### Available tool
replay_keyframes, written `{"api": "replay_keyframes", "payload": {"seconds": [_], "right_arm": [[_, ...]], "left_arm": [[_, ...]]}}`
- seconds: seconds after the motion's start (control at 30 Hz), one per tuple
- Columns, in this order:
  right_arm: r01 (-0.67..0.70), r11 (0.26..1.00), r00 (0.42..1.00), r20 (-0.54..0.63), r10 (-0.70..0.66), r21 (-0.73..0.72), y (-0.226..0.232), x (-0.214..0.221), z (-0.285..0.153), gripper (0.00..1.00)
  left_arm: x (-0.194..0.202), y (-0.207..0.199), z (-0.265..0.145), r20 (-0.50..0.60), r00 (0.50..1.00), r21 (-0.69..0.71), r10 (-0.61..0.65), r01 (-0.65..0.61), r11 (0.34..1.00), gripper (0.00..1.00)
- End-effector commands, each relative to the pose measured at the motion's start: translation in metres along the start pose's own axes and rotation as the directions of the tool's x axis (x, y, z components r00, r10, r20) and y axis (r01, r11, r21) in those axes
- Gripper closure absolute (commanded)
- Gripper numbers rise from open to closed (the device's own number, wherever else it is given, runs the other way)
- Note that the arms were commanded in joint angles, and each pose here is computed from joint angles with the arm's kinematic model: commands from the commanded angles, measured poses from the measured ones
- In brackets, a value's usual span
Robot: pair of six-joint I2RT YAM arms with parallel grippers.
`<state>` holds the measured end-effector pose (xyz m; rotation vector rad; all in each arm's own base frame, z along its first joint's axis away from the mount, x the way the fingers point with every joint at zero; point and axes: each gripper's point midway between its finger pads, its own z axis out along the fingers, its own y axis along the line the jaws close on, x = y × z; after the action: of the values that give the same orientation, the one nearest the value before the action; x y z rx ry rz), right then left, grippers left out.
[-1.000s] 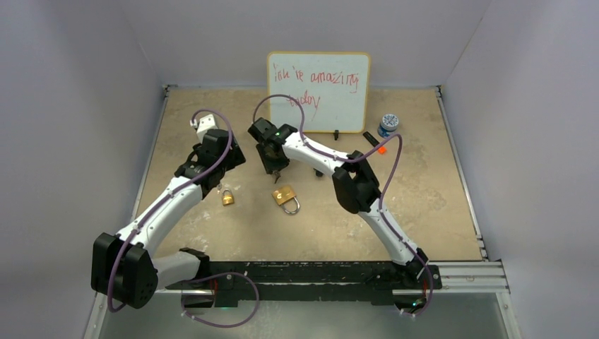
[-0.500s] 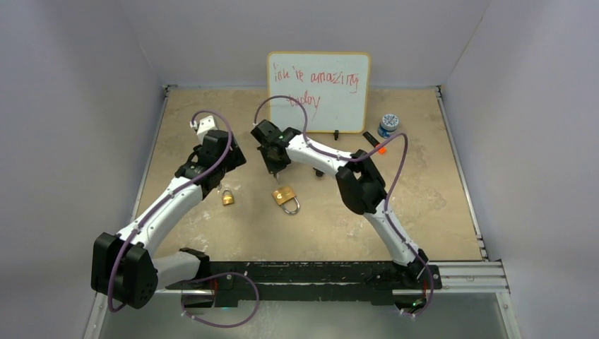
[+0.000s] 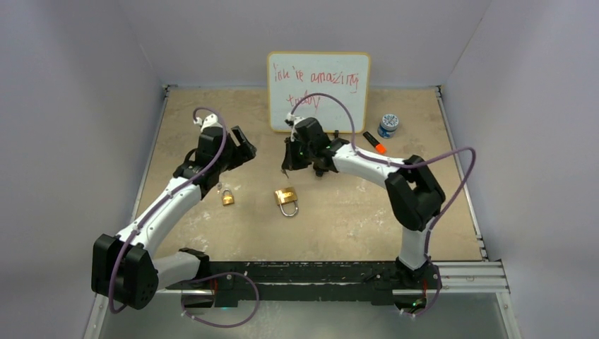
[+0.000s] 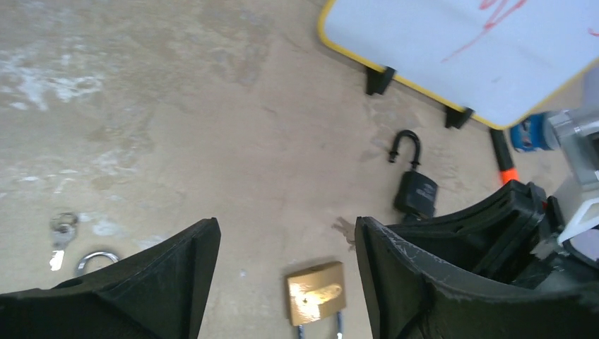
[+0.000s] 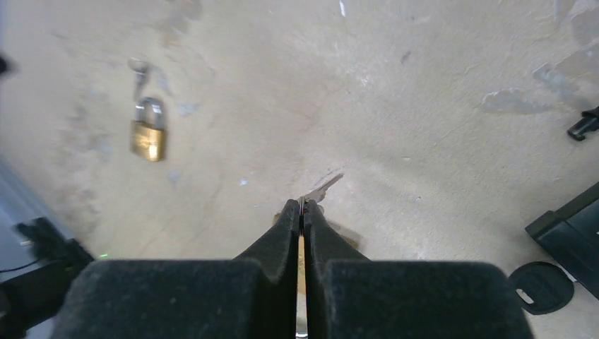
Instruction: Unlock with the key
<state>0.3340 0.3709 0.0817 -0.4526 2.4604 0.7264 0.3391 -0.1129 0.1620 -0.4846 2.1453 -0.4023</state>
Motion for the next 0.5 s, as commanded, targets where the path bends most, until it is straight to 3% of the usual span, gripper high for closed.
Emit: {"api": "replay_keyframes", "payload": {"seconds": [0.0,0.13,0.2,0.3,0.4,0.47], "right_arm": [[-0.013,0.965,0.980,0.190,0.065,-0.264,0.039,-0.052,-0.046,1.00],[-0.036,0.932,0.964,0.232,0.126,-0.360,0.048,-0.066,-0.079,1.00],[-0.034,0.918,0.960,0.241,0.139,-0.394,0.054,-0.071,-0.094,1.00],[-0.032,0.906,0.958,0.246,0.149,-0.423,0.060,-0.078,-0.114,1.00],[-0.040,0.885,0.957,0.237,0.168,-0.464,0.065,-0.082,-0.135,1.00],[-0.036,0.865,0.961,0.220,0.167,-0.501,0.071,-0.080,-0.148,1.00]], "left_arm": [[-0.016,-0.051,-0.014,-0.024,0.994,0.219,-0.109,0.111,0.969,0.28],[-0.008,-0.082,-0.024,-0.142,0.972,0.344,-0.184,0.223,0.912,0.27],[-0.013,-0.105,-0.032,-0.144,0.976,0.477,-0.162,0.212,0.853,0.28],[-0.022,-0.127,-0.050,-0.039,0.998,0.640,-0.054,0.066,0.765,0.30],[-0.018,-0.148,-0.078,0.143,0.978,0.792,0.150,-0.204,0.575,0.34],[-0.008,-0.156,-0.093,0.209,0.943,0.843,0.258,-0.308,0.441,0.34]]}}
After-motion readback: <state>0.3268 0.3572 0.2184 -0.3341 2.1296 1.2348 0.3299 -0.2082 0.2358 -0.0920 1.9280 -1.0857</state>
